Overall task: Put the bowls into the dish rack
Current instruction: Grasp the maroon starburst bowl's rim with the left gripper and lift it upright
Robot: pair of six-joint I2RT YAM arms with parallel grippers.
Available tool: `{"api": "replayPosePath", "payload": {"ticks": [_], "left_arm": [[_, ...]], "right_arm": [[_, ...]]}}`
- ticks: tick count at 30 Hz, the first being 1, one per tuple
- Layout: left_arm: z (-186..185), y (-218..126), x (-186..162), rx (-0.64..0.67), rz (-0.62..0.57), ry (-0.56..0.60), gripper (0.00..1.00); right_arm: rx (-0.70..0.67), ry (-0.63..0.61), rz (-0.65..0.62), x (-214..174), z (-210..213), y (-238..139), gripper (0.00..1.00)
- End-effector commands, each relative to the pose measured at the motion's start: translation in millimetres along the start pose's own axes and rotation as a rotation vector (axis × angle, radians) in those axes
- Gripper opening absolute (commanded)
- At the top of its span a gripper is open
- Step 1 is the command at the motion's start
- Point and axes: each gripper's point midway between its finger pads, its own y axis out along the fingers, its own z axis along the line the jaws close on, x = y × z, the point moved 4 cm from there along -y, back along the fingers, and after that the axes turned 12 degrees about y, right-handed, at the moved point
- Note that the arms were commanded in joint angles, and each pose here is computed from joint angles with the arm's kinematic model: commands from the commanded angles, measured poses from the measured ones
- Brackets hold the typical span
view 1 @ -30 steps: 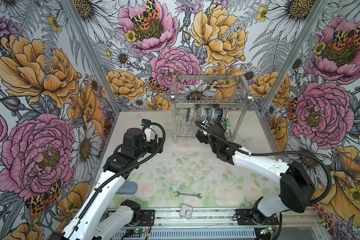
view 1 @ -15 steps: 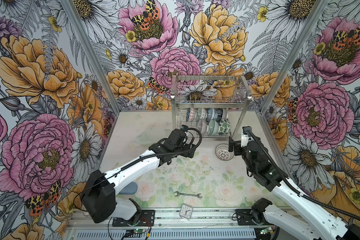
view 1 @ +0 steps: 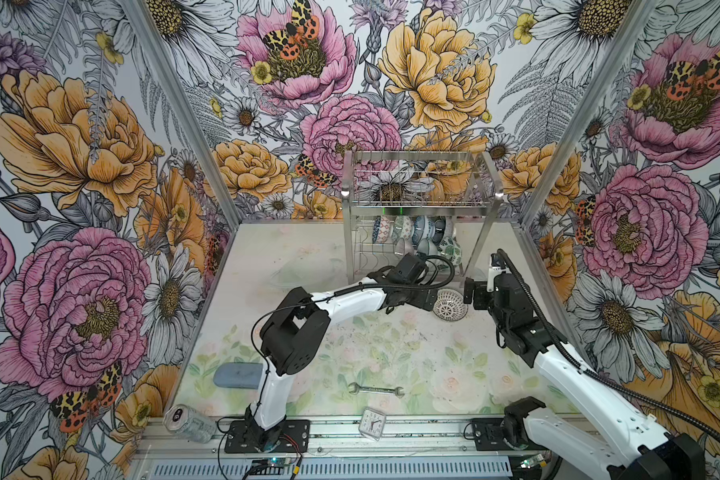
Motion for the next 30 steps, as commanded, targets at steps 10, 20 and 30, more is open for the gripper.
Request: {"api": "replayPosePath", "payload": {"ticks": [10,20,30], "left_arm": [[-22.5,39.9,0.9,-0.113,0.055,-0.029,0.74],[-24.3,48.3,-4.8,-0.134,0.076,-0.042,0.25],[-13.4,10.4,1.7,-0.077,0.051,-0.029,0.0]], "right_arm": [[0.05,0.047,-0.035,4.6,1.9,2.9,1.0],[0.051,0.054,-0.041,5.4,-0.6,0.8,1.0],[0.091,0.055,-0.054,14.0,1.8,-12.9,1.0]]}}
